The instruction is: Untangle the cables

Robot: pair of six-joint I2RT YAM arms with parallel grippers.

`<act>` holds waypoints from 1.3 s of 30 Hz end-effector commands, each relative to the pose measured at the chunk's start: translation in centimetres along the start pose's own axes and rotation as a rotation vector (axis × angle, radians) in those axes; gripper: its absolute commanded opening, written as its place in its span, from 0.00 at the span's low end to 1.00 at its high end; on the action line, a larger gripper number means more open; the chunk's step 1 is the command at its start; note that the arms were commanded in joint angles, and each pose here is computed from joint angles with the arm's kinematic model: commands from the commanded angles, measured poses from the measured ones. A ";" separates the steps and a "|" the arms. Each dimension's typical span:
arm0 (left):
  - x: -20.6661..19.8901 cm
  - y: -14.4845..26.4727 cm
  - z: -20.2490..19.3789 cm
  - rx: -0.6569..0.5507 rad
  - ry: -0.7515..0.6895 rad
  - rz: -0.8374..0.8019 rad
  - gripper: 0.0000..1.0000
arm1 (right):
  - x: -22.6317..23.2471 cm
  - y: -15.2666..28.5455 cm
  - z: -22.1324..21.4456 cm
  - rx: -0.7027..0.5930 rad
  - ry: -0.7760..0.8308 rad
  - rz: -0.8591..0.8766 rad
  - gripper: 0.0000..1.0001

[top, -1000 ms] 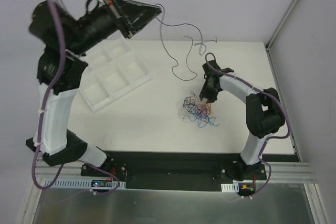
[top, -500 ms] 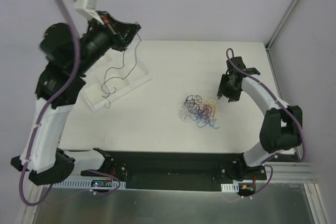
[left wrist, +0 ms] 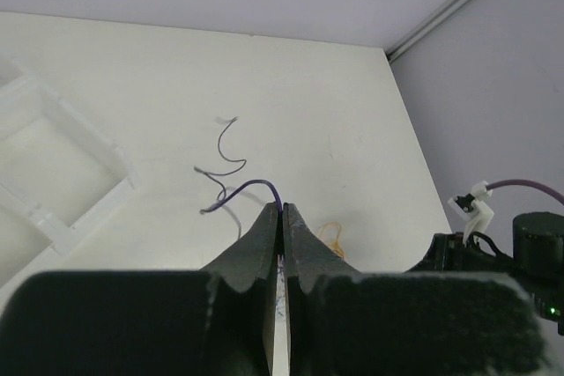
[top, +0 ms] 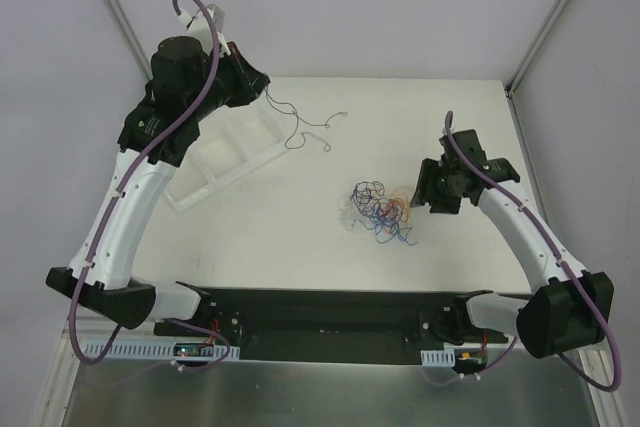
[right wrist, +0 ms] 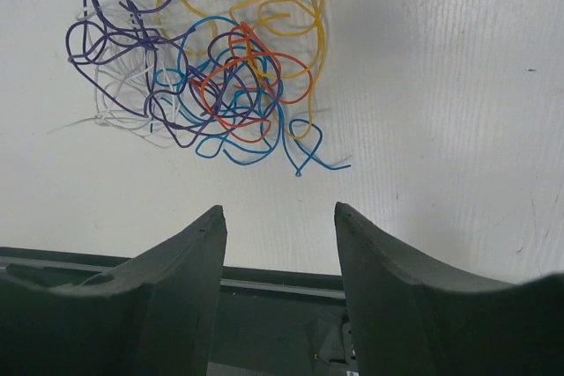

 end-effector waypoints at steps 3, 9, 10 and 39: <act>0.3 -2.6 2.0 -0.040 0.056 0.001 0.00 | 0.3 2.1 -0.3 -0.015 0.017 0.031 0.55; 1.1 -4.8 4.5 -0.068 0.062 -0.011 0.00 | 0.7 2.3 0.3 0.006 0.047 0.046 0.55; 1.2 -4.8 5.2 -0.081 0.068 -0.014 0.00 | 0.8 2.4 0.3 0.018 0.051 0.047 0.55; 6.8 -7.9 12.5 -0.218 0.098 -0.018 0.00 | 0.9 2.7 2.0 0.009 0.042 0.055 0.55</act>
Point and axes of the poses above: each gripper's point midway between its finger pads, its own y axis back along the fingers, its own x axis along the line the jaws close on, z = x × y, the point moved 5 cm from there along y, back along the fingers, and after that the axes turned 4 degrees about -y, right-handed, at the moved point
